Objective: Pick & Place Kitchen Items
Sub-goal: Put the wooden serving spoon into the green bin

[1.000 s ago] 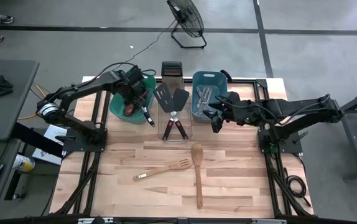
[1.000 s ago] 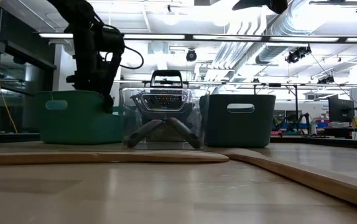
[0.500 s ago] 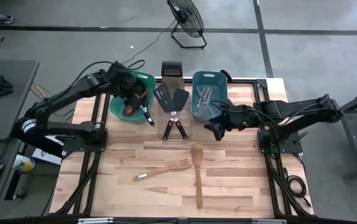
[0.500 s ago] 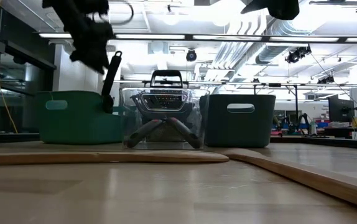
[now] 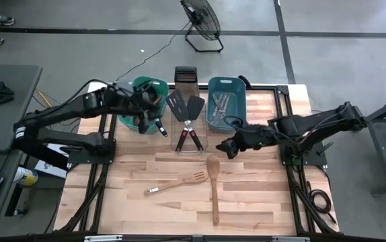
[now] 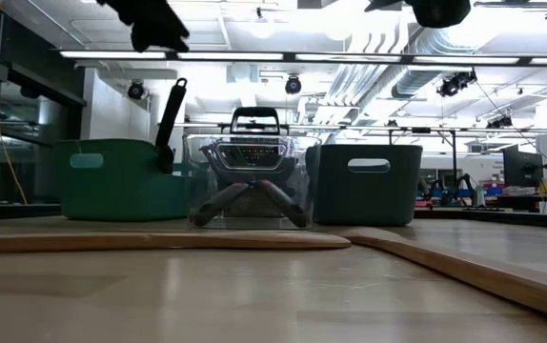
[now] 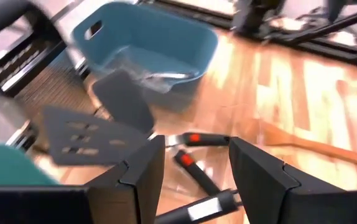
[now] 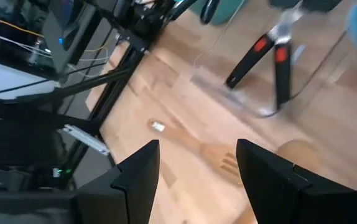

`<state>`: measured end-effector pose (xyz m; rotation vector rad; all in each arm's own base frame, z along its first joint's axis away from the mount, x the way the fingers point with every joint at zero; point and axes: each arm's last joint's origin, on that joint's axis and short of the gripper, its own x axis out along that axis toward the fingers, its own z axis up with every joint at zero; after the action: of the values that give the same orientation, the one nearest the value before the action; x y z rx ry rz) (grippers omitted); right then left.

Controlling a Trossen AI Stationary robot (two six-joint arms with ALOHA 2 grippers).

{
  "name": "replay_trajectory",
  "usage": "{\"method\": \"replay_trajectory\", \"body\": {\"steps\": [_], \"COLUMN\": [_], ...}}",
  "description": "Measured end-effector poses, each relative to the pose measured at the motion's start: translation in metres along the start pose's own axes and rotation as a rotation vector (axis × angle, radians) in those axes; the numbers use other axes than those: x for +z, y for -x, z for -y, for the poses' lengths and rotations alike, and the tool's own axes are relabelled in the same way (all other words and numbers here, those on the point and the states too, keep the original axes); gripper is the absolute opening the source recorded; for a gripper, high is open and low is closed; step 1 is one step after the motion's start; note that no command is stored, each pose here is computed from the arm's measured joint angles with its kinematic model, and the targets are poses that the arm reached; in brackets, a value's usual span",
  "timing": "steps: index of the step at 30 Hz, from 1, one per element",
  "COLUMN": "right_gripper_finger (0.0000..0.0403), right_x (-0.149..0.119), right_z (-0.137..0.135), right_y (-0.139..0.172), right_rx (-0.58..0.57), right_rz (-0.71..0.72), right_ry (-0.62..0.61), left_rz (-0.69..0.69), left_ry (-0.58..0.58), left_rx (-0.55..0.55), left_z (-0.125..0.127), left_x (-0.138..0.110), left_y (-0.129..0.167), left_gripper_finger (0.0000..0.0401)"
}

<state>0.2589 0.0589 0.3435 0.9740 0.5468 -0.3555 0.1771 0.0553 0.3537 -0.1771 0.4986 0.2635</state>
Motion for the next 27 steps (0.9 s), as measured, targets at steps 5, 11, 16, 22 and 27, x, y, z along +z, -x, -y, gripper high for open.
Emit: {"method": "replay_trajectory", "body": {"steps": [5, 11, 16, 22, 27], "right_gripper_finger": [0.0205, 0.0205, 0.0205, 0.0205, 0.0205], "right_x": [-0.022, -0.052, -0.079, -0.103, -0.105], "right_z": [-0.013, -0.022, -0.024, -0.027, -0.037], "right_y": [-0.022, -0.043, -0.054, -0.056, -0.055], "right_rx": [0.034, 0.042, 0.013, -0.016, 0.061], "right_rz": [-0.043, -0.122, -0.266, -0.334, -0.266], "right_ry": [-0.045, -0.14, -0.246, -0.362, -0.444], "left_rz": [0.019, 0.016, 0.011, 0.008, -0.026], "left_ry": [-0.034, -0.04, -0.025, -0.029, -0.027], "left_rx": [-0.037, -0.064, -0.091, -0.112, -0.137], "left_z": [0.009, 0.014, 0.019, 0.021, 0.021], "left_x": [0.0, -0.002, -0.003, -0.003, -0.006], "left_y": [0.007, 0.01, 0.01, 0.01, 0.01], "left_gripper_finger": [0.0177, 0.0177, 0.0177, 0.0177, 0.0177]}}
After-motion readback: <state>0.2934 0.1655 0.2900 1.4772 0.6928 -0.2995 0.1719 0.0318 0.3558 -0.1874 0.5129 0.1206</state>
